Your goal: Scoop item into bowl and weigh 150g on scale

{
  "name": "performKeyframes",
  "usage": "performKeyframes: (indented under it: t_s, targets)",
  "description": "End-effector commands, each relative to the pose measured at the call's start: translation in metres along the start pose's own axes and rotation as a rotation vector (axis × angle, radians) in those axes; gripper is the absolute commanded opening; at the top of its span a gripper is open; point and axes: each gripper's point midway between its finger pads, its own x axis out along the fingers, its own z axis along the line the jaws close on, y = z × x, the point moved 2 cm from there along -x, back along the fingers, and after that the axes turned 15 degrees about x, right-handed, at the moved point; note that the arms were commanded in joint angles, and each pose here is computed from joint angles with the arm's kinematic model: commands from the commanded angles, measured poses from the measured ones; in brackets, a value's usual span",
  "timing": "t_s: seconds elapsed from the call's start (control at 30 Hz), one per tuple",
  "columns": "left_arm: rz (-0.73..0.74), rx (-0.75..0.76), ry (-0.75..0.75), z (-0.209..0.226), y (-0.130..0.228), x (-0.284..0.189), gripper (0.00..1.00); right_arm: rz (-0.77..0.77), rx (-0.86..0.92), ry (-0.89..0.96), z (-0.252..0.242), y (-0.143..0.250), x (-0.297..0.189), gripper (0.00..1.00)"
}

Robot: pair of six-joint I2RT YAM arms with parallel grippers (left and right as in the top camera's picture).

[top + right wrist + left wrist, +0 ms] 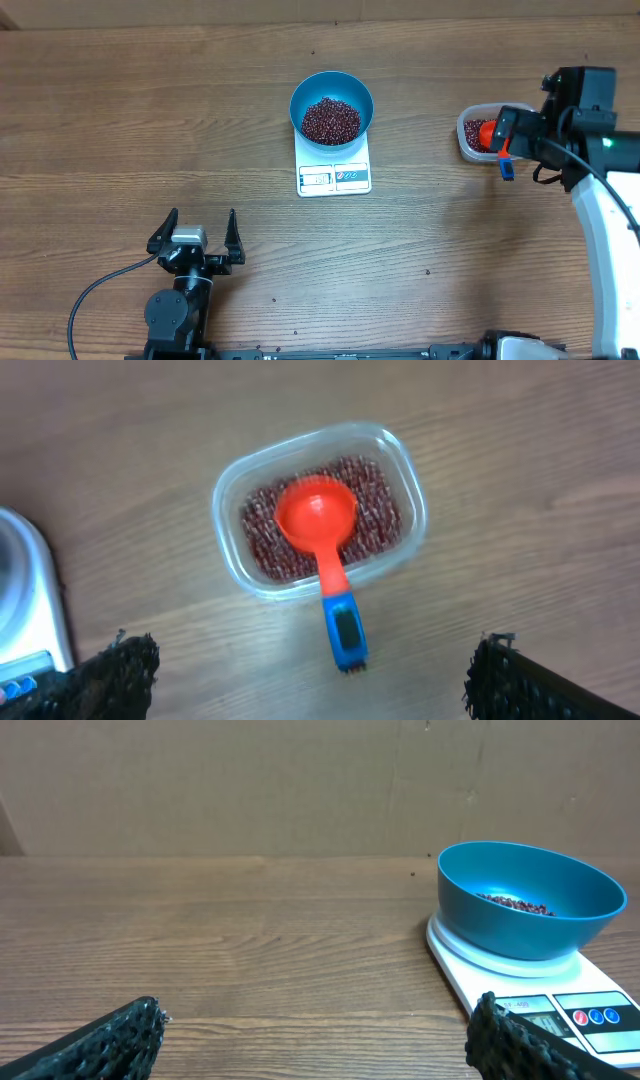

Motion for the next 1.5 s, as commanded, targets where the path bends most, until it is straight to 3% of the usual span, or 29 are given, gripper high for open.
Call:
performKeyframes:
  t_s: [0.0,0.17,0.47,0.83,1.47]
  targets:
    - [-0.01,0.026,0.006,0.0,-0.001,0.0,0.99,-0.061,-0.004,-0.101,0.009,0.003,-0.011,1.0]
    - [-0.01,0.026,0.006,0.0,-0.001,0.0,1.0,-0.172,-0.004,-0.198,0.012,0.011,-0.015,1.0]
    - [-0.01,0.026,0.006,0.0,-0.001,0.0,0.99,-0.514,0.0,-0.346,0.005,0.024,-0.034,1.0]
    - [-0.01,0.026,0.006,0.0,-0.001,0.0,1.0,-0.835,0.005,-0.482,-0.016,0.068,-0.049,1.0]
    - [-0.01,0.026,0.006,0.0,-0.001,0.0,1.0,-0.917,0.004,-0.51,-0.035,0.111,-0.037,1.0]
